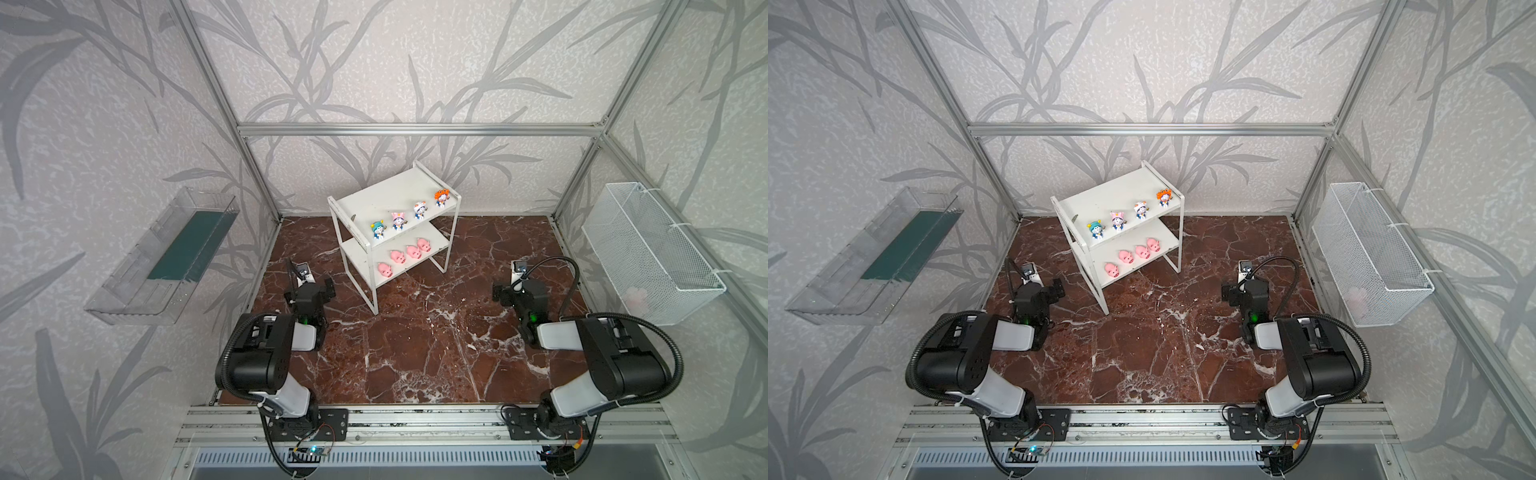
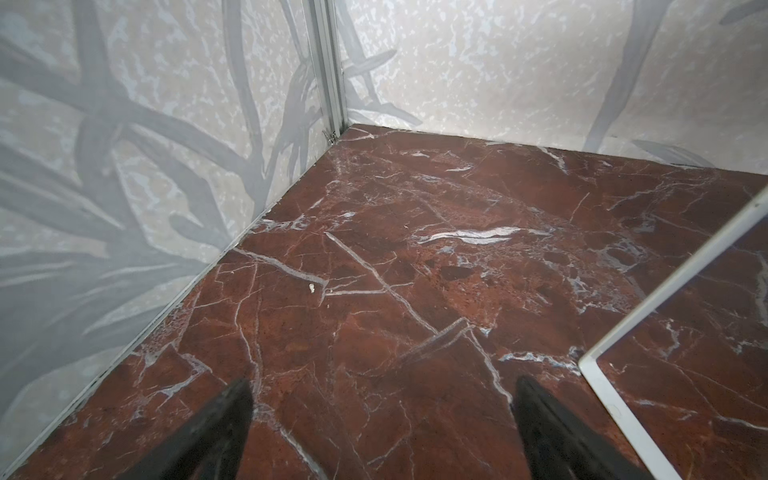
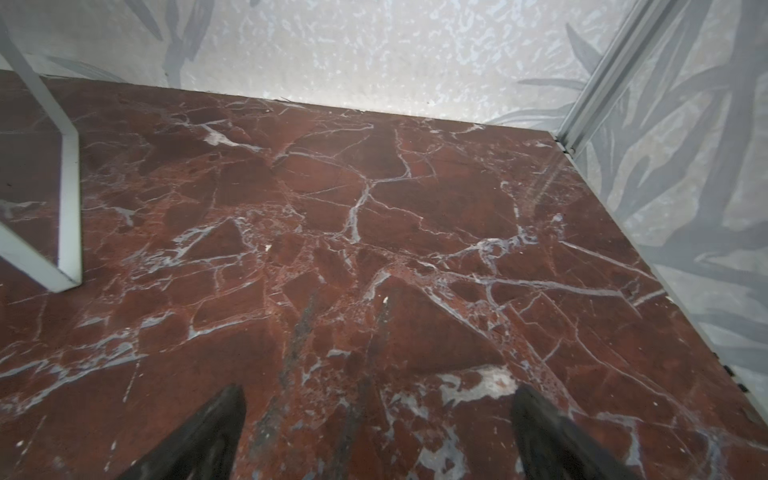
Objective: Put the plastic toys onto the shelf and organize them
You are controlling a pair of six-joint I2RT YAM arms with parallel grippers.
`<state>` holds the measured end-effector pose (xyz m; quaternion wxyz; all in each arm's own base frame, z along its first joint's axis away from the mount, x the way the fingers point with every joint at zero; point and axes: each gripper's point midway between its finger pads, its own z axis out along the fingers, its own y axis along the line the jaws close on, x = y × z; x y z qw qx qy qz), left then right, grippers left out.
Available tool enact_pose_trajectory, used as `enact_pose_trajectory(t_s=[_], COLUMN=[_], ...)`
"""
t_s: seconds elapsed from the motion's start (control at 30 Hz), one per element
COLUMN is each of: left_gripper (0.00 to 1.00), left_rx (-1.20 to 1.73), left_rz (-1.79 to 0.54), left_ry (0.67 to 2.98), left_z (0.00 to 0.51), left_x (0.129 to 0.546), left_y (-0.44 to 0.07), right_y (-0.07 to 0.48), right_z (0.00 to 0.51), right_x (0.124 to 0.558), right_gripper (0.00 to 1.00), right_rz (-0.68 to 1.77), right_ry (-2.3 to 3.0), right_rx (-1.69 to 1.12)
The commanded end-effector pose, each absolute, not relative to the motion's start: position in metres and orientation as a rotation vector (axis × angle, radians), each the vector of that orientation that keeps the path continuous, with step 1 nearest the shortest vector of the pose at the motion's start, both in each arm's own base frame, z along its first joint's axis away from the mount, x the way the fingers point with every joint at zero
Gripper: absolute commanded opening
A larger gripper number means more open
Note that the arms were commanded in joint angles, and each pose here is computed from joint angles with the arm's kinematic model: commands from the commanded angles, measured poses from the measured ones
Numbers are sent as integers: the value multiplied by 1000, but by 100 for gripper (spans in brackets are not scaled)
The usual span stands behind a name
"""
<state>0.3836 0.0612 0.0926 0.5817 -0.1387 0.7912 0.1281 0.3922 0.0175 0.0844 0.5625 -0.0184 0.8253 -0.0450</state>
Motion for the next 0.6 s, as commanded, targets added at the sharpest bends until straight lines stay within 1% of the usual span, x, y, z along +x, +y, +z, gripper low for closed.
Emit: enact_pose_trajectory(t_s=[0.0,0.47,0.57], left_gripper=[99,99,99], left_rx=[-307,-306,-307], left_rz=[311,310,311], left_ry=[1832,1832,1833], left_z=[101,101,100], left_x=[386,386,386], left_y=[61,61,61], right_y=[10,11,21], right_z=[94,94,92], right_x=[393,393,396], right_gripper=[99,99,99], right_rz=[-132,-132,-91], right_ry=[1915,1913,1925], right_rx=[8,2,-63])
